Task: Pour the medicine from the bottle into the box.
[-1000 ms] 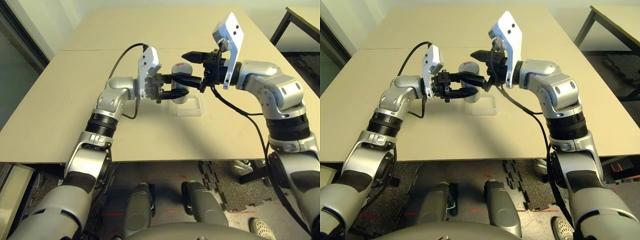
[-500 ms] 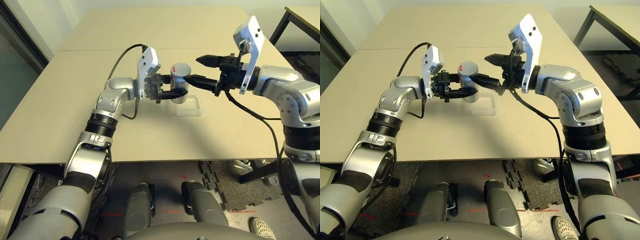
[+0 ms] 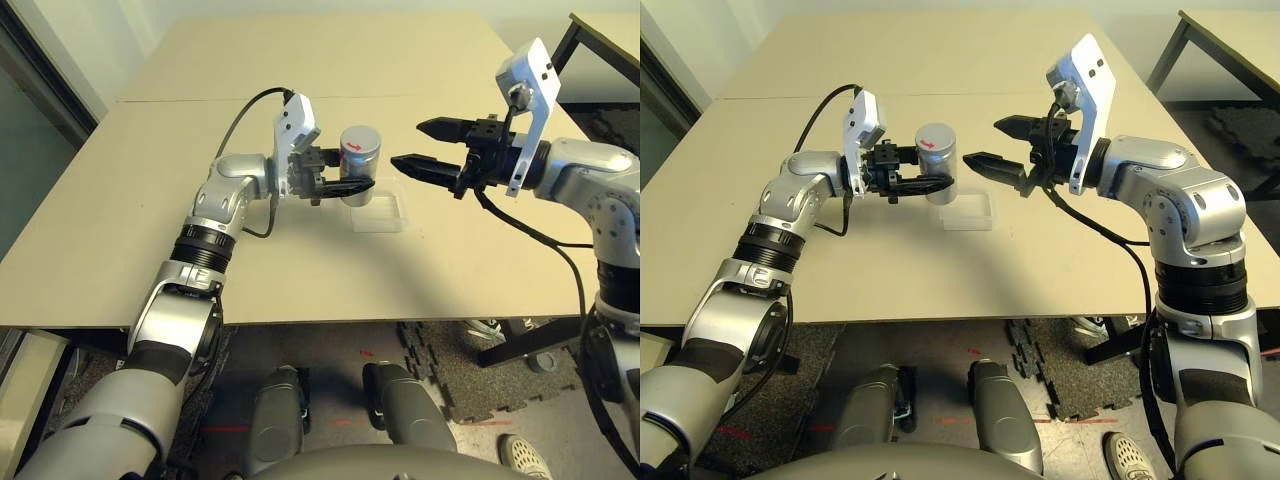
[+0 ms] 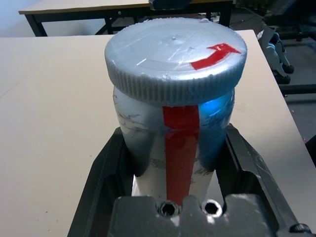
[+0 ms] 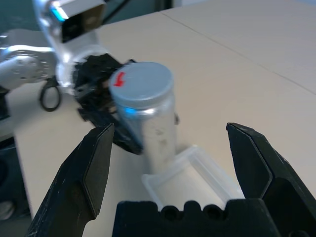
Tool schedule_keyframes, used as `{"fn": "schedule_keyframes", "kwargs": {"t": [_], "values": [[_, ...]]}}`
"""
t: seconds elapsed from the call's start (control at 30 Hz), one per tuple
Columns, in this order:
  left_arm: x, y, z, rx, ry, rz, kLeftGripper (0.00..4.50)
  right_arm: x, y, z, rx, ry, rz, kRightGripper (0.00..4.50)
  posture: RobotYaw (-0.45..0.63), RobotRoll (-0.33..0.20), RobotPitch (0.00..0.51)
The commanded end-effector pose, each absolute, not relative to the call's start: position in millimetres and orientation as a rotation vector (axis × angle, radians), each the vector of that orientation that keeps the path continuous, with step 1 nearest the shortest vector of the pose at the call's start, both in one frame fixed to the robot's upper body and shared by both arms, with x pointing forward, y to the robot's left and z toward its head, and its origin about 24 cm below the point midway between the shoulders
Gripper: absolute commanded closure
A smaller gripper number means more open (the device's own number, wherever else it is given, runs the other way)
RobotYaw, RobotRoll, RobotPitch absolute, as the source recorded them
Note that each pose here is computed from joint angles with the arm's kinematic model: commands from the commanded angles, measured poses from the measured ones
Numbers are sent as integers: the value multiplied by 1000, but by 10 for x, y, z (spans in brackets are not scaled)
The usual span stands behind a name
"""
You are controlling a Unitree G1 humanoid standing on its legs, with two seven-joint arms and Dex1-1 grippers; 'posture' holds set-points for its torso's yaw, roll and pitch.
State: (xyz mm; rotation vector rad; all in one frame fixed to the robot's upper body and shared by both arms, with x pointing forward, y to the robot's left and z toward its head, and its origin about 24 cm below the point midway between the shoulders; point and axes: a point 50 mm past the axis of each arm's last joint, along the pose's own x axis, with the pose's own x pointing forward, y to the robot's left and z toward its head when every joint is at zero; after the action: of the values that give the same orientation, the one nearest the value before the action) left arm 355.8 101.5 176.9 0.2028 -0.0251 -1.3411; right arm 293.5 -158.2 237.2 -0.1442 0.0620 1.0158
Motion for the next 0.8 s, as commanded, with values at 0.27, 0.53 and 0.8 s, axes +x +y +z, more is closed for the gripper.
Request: {"fn": "schedule_keyframes", "kwargs": {"t": [0.27,0.53,0.8], "values": [[3537,969,1768,226,-32,-1361,2021,3040,-1275,2438,-163,7,1086,0,-186,0,87],[3530,946,1783,220,-36,-1367,2021,3149,-1116,2429,-220,-22,1102,0,-176,0,95],[3527,944,1787,220,-34,-1369,2021,3209,-1069,2403,-255,-39,1100,0,-173,0,98]]}}
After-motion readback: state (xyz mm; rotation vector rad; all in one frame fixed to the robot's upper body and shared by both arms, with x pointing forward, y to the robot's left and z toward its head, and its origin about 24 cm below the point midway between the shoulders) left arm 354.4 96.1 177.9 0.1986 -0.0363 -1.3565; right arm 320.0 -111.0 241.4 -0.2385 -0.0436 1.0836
